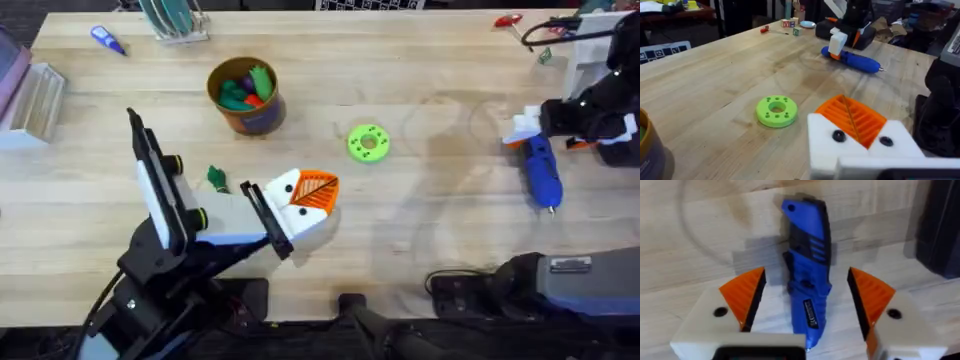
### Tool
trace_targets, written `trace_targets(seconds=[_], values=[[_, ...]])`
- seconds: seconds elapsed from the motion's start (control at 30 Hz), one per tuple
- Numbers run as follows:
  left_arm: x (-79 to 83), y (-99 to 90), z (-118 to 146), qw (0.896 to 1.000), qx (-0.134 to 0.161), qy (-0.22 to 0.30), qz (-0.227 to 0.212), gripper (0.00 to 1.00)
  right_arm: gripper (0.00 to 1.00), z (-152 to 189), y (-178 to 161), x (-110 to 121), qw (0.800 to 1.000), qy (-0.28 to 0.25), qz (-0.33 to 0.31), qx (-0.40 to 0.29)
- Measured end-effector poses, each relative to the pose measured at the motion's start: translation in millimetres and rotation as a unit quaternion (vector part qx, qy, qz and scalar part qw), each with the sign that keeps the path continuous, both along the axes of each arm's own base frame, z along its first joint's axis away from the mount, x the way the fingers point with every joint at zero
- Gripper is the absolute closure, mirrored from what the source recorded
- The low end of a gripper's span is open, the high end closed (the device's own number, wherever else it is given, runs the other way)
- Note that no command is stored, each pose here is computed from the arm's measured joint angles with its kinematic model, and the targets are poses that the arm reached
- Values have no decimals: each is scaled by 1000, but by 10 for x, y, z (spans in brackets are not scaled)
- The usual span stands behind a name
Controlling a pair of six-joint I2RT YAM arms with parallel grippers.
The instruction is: Pick up the gripper from the table and insert it into the empty holder that is missing its gripper. Then pick up a screw, insert it into the mounting hole, and use the screwdriver to tighten it. Finally, clean up the table by picking up the vegetable and placing it into the bucket.
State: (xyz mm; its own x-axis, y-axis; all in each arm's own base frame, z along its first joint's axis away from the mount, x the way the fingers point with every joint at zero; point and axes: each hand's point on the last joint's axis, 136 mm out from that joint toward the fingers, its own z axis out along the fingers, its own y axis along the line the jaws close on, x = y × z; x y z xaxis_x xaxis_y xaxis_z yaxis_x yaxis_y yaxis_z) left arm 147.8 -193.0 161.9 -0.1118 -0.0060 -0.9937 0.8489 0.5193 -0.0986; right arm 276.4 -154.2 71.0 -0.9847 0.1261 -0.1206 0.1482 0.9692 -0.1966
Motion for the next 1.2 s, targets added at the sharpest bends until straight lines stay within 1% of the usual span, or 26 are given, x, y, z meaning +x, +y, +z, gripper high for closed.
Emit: trace_targets(seconds=[0.27, 0.4, 0.6, 0.8, 0.9, 1.03, 1.07, 1.1, 1.13, 1.17, 1.2], values=[[0, 0, 0, 1000, 0, 0, 0, 993, 10, -29, -96, 124, 998, -6, 58, -20], [0, 0, -1, 1000, 0, 0, 0, 993, 10, -79, -68, 147, 997, -6, 71, -7], [0, 0, -1, 1000, 0, 0, 0, 993, 10, -110, -57, 152, 997, -23, 66, 28], [0, 0, -1, 1000, 0, 0, 0, 993, 11, -265, -110, 85, 997, -13, 46, 56], [0, 0, -1, 1000, 0, 0, 0, 993, 15, -337, -82, 98, 996, -10, 47, 69], [0, 0, -1, 1000, 0, 0, 0, 993, 18, -344, -83, 117, 996, -11, 47, 72], [0, 0, -1, 1000, 0, 0, 0, 993, 35, -345, -83, 123, 996, -11, 48, 73], [0, 0, 0, 1000, 0, 0, 0, 993, 102, -349, -76, 130, 996, -12, 48, 75], [0, 0, -1, 1000, 0, 0, 0, 993, 209, -358, -60, 129, 996, -12, 48, 80], [0, 0, -1, 1000, 0, 0, 0, 993, 352, -358, -58, 138, 995, -13, 49, 80], [0, 0, 0, 1000, 0, 0, 0, 993, 459, -355, -57, 149, 995, -15, 50, 80]])
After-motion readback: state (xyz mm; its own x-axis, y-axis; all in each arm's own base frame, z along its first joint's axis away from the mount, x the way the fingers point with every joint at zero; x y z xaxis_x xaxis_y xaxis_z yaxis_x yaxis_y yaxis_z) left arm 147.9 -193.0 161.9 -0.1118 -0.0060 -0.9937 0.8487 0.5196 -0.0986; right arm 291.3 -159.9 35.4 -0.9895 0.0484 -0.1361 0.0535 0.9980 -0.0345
